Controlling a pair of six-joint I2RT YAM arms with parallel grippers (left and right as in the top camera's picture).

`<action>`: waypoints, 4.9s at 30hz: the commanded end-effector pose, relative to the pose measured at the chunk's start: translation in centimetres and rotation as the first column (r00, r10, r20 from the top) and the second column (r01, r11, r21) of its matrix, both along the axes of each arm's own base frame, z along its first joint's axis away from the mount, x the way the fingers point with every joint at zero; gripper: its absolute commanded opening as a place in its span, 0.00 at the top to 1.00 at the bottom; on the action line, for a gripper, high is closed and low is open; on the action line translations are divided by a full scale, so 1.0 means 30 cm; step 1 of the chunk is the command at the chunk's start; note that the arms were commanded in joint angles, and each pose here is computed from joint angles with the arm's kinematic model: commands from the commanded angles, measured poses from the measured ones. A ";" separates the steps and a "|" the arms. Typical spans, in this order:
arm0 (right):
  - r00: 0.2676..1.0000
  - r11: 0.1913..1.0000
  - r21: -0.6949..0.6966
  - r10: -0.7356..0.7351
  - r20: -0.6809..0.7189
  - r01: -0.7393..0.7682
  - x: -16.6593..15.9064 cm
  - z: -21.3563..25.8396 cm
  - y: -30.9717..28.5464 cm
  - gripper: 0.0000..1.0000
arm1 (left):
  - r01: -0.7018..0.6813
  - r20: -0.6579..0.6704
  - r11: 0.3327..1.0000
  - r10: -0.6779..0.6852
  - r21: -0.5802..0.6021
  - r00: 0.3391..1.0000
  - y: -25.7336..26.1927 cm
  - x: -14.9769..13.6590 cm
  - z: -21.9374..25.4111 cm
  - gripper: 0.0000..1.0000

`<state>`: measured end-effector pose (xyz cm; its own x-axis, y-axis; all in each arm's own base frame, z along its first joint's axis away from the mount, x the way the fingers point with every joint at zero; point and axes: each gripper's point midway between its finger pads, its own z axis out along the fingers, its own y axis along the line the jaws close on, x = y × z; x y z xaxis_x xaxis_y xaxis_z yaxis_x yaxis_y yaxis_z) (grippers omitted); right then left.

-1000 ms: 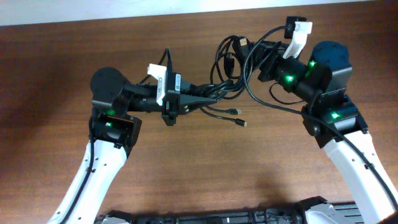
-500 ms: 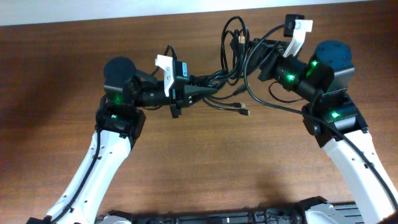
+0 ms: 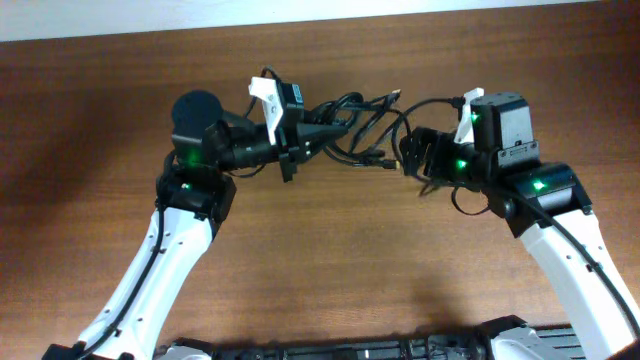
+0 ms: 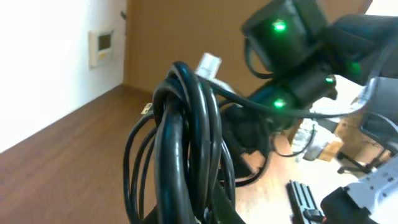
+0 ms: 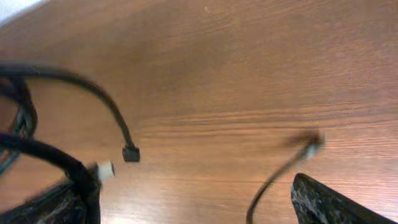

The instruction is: Untangle cables

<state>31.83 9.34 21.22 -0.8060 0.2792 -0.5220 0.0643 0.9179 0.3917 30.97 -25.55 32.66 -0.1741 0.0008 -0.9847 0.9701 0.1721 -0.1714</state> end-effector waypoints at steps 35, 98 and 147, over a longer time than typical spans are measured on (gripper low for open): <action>0.867 0.846 -0.201 0.464 -0.180 -0.494 -0.221 -0.103 0.006 0.03 | -0.441 -0.336 0.885 0.464 0.148 0.819 0.174 0.231 -0.168 1.00; 0.943 0.969 -0.004 0.242 0.227 -0.248 -0.062 0.186 0.082 0.03 | 0.122 0.159 0.992 -0.118 -0.017 0.980 -0.075 -0.091 0.054 1.00; 0.804 0.904 -0.086 0.412 0.428 -0.418 0.005 0.294 0.165 0.03 | 0.093 0.044 0.991 -0.089 -0.092 0.995 -0.042 -0.067 0.118 1.00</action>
<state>31.85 13.77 29.00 -0.5993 0.0175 -0.8003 -0.4355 0.8317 0.3443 30.28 -26.79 34.88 -0.1092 -0.0598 -0.9922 0.9827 0.1434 -0.1168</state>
